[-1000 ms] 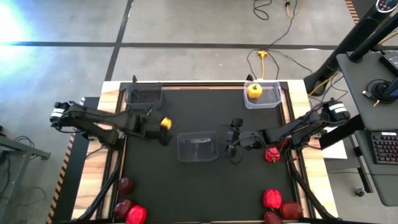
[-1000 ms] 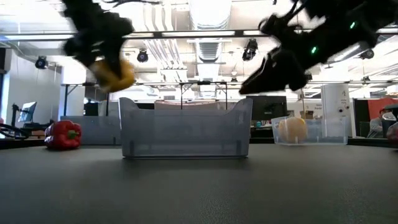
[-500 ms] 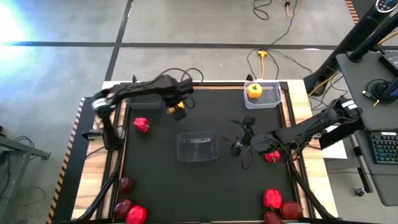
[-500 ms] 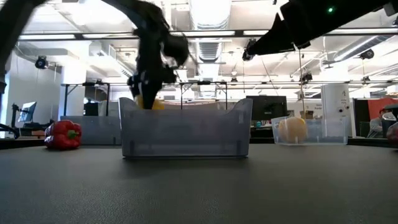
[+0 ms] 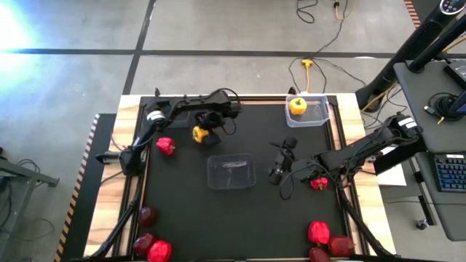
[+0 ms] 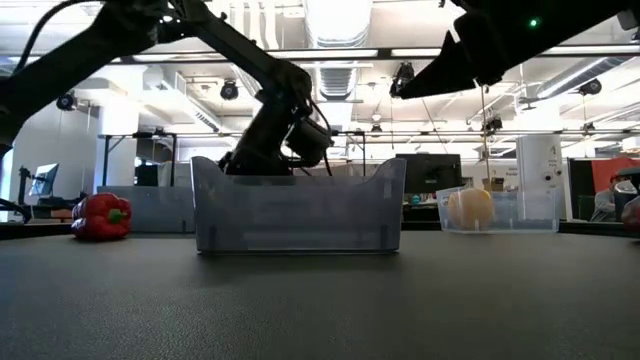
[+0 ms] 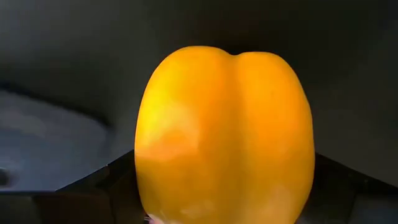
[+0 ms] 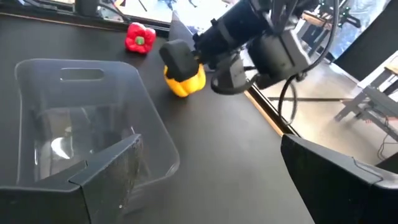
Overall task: Sort produce into baskets
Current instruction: Put the yellow bell pepper into the transparent bin
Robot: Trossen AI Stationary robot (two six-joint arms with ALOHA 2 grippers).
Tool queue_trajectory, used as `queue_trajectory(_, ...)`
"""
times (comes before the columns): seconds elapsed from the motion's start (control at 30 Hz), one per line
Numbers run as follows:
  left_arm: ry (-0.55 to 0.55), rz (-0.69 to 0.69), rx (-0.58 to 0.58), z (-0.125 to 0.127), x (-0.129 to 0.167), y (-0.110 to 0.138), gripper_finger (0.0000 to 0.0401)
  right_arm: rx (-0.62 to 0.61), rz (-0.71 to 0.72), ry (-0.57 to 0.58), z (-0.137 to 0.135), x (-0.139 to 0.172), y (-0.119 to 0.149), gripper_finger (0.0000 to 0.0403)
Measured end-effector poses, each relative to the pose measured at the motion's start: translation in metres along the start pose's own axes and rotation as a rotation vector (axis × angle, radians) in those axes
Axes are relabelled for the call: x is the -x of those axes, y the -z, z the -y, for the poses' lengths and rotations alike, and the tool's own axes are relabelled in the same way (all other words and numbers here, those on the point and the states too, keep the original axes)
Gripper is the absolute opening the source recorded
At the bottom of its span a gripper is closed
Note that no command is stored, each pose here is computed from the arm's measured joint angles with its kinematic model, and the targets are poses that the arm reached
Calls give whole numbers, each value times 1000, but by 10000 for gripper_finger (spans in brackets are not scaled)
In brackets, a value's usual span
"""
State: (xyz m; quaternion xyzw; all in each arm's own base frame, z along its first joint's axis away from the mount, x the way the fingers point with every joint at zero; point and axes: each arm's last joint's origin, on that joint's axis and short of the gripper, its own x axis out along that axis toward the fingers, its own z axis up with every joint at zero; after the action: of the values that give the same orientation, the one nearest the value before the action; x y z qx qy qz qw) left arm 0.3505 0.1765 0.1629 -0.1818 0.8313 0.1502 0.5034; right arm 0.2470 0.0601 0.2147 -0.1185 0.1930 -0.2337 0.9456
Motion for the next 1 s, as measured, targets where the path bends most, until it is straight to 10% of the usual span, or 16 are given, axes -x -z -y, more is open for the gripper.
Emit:
queue_trajectory(0.47,298,-136,37,10,-21,48,293,58,-56,8,2,-2,12,374)
queue_trajectory(1.0,229,-170,16,7,-47,63,389,-24,-108,19,19,-17,24,374)
